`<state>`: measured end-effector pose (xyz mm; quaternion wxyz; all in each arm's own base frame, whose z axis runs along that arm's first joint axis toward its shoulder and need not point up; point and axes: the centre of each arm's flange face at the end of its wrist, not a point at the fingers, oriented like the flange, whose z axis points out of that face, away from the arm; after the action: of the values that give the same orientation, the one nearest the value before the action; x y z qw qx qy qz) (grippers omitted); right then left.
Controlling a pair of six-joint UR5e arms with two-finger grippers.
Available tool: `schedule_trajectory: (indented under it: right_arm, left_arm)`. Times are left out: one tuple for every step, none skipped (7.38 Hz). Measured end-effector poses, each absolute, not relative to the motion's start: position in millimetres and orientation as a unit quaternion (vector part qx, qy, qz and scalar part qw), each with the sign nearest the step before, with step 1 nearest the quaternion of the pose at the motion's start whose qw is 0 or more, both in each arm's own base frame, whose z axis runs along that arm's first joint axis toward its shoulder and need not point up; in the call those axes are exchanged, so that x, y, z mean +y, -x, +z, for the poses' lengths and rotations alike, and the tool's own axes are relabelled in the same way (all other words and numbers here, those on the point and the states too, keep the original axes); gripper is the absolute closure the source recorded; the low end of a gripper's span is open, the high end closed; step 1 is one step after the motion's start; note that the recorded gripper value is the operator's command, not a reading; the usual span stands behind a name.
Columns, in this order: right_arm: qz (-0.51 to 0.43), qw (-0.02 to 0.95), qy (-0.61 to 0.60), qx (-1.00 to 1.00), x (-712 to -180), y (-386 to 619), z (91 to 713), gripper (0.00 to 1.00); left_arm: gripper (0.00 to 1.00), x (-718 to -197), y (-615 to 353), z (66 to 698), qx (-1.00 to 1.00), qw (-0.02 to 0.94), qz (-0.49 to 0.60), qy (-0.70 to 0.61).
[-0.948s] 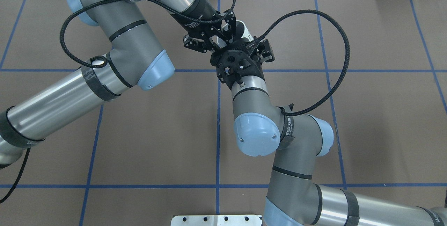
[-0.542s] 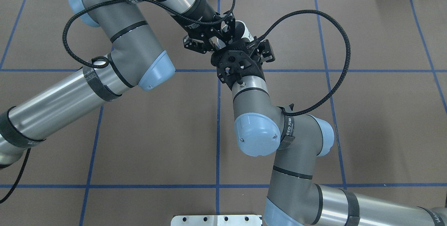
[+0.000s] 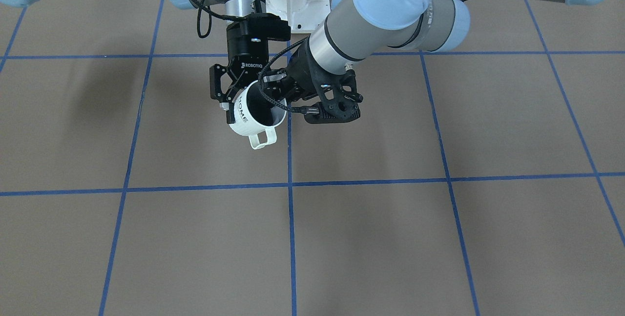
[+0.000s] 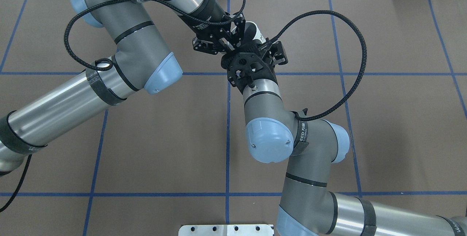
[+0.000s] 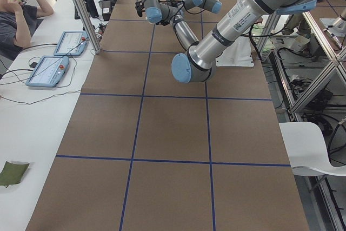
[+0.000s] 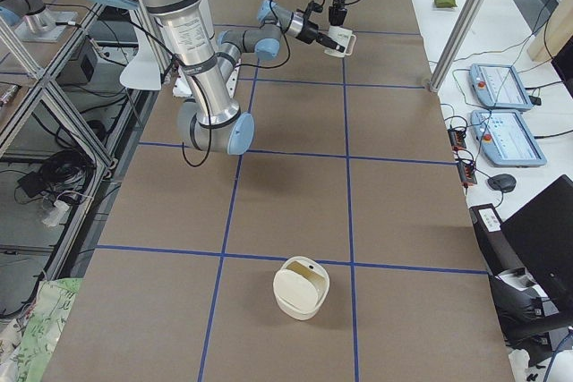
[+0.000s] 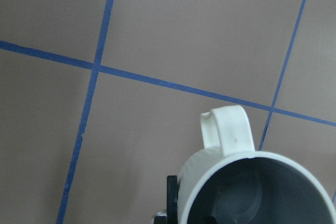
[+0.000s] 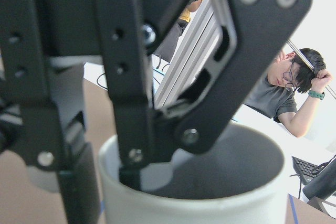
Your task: Left arm hands cup to right arm to dump lemon
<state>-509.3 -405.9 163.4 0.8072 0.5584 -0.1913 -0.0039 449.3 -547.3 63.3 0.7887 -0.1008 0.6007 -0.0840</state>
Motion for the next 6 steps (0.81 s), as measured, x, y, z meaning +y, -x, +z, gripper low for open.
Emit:
schedule_trajectory:
  right_arm:
    - [-0.003,0.807,-0.559,-0.192,-405.8,509.3,163.4,0.00]
    - [-0.002,0.807,-0.559,-0.192,-405.8,509.1,164.3,0.00]
    - [-0.002,0.807,-0.559,-0.192,-405.7,509.1,165.0,0.00]
    - [-0.003,0.807,-0.559,-0.192,-405.5,509.3,165.4,0.00]
    - [-0.002,0.807,-0.559,-0.192,-405.2,509.5,165.6,0.00]
    - [-0.002,0.807,-0.559,-0.192,-405.2,509.3,165.5,0.00]
  left_arm:
    - [1.00,-547.7,-448.7,63.5,0.599,0.788,-0.092,0.107]
    - [1.00,-548.7,-447.6,63.6,0.598,0.788,-0.096,0.110]
    - [1.00,-549.1,-446.9,63.5,0.598,0.788,-0.097,0.110]
    - [1.00,-550.0,-445.6,63.3,0.599,0.787,-0.097,0.109]
    - [1.00,-551.5,-443.8,63.3,0.599,0.787,-0.098,0.108]
    - [1.00,-556.5,-438.5,64.0,0.599,0.787,-0.103,0.105]
